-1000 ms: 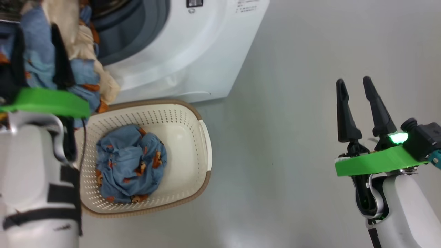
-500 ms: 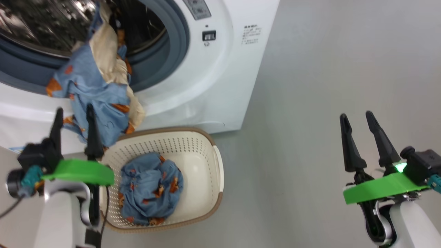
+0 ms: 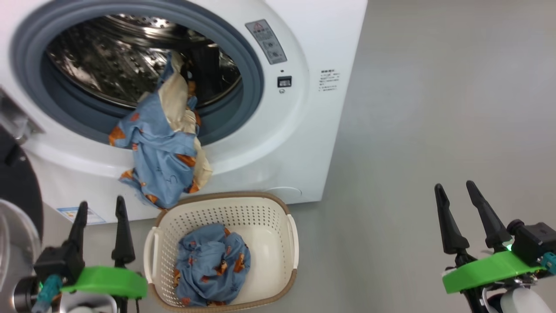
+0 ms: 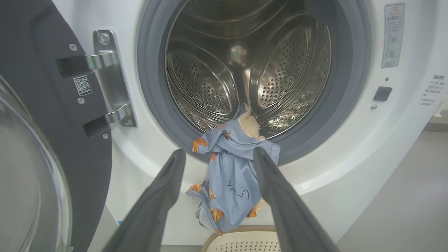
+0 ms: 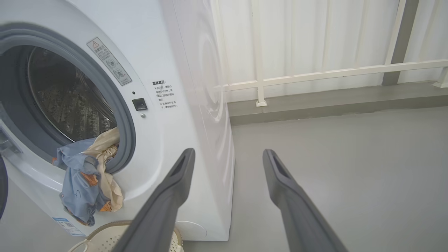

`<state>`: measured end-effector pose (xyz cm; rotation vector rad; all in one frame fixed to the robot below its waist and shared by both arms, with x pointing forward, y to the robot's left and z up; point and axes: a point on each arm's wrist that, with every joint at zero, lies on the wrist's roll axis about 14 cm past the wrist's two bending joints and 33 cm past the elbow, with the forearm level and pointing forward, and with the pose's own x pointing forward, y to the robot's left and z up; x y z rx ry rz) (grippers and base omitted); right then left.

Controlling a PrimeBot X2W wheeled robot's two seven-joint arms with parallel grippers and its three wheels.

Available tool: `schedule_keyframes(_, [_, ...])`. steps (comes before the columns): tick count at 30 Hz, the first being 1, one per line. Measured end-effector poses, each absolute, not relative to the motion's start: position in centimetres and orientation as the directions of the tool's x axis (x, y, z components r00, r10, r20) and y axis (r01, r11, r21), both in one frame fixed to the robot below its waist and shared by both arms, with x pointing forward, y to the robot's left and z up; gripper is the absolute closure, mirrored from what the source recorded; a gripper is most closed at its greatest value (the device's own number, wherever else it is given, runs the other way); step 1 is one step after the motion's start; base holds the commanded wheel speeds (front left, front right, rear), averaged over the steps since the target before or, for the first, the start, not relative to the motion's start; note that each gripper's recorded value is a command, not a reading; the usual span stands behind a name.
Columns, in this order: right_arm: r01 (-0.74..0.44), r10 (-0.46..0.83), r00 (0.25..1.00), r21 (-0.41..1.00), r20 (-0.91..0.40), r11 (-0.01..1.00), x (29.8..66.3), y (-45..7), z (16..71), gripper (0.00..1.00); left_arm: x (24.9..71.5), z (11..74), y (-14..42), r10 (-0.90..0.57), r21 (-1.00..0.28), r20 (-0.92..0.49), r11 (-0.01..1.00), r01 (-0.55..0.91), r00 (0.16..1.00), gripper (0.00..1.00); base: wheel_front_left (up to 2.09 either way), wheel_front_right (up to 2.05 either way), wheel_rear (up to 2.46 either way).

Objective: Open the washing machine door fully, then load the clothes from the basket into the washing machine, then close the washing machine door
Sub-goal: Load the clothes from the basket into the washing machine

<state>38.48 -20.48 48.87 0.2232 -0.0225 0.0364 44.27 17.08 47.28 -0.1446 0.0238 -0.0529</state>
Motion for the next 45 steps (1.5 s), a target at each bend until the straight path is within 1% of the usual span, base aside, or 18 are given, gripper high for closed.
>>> schedule_keyframes(8, [-0.057, 0.053, 0.998, 0.224, 0.025, 0.973, 37.6, -19.9, 48.8, 0.00, 40.9, 47.3, 18.8, -0.014, -0.132, -0.020, 0.991, 0.011, 1.000, 0.00, 0.00, 0.00, 0.00])
schedule_keyframes(16, [-0.061, 0.057, 0.998, 0.225, 0.023, 0.972, 37.4, -19.7, 48.8, 0.00, 39.1, 47.0, 19.8, 0.012, -0.125, -0.026, 0.992, -0.015, 1.000, 0.00, 0.00, 0.00, 0.00])
schedule_keyframes(29, [-0.037, 0.035, 0.999, 0.225, 0.012, 0.974, 37.4, -20.4, 48.4, 0.00, 39.4, 46.7, 19.7, 0.009, -0.130, -0.034, 0.991, -0.014, 0.999, 0.00, 0.00, 0.00, 0.00])
schedule_keyframes(37, [-0.022, 0.026, 1.000, 0.232, -0.014, 0.973, 37.9, -20.5, 47.5, 0.00, 39.6, 43.2, 17.9, -0.040, -0.157, -0.138, 0.988, 0.018, 0.990, 0.00, 0.00, 0.00, 0.00])
schedule_keyframes(45, [-0.016, 0.022, 1.000, 0.237, -0.021, 0.971, 40.3, -20.5, 46.8, 0.00, 43.2, 41.3, 16.0, -0.090, -0.172, -0.182, 0.983, 0.058, 0.979, 0.00, 0.00, 0.00, 0.00])
